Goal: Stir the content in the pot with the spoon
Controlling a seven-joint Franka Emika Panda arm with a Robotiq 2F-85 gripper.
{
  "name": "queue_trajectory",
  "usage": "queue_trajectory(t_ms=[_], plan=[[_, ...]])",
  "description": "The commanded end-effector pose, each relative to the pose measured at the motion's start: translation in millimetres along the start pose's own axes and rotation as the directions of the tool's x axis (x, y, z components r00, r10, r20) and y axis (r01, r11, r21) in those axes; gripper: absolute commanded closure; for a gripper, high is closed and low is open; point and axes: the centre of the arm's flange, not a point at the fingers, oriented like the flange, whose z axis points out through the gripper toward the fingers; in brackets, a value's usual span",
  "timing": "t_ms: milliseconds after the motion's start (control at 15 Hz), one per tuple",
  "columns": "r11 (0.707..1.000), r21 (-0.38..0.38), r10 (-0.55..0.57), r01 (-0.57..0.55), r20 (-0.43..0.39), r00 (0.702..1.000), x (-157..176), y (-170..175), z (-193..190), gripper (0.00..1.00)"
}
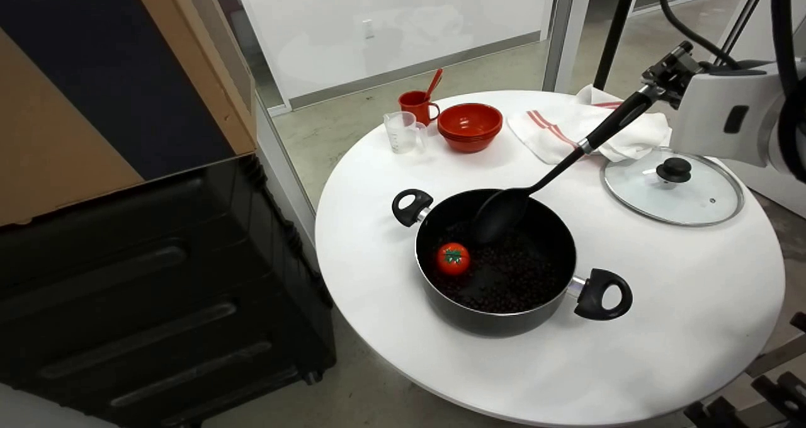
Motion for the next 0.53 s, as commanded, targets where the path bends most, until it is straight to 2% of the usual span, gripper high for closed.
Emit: queue_trajectory(t_ms=[0,200,467], plan=[[1.000,-0.017,-0.013,0.012,-0.051,0.999,-6.9,-29.5,-69.2,0.93],[0.998,-0.056,-0.038,0.032,-0.102,0.994,12.2,-25.4,-77.8,0.93],[0.982,-0.174,-0.104,0.076,-0.157,0.982,39.0,-11.1,-90.5,0.93]])
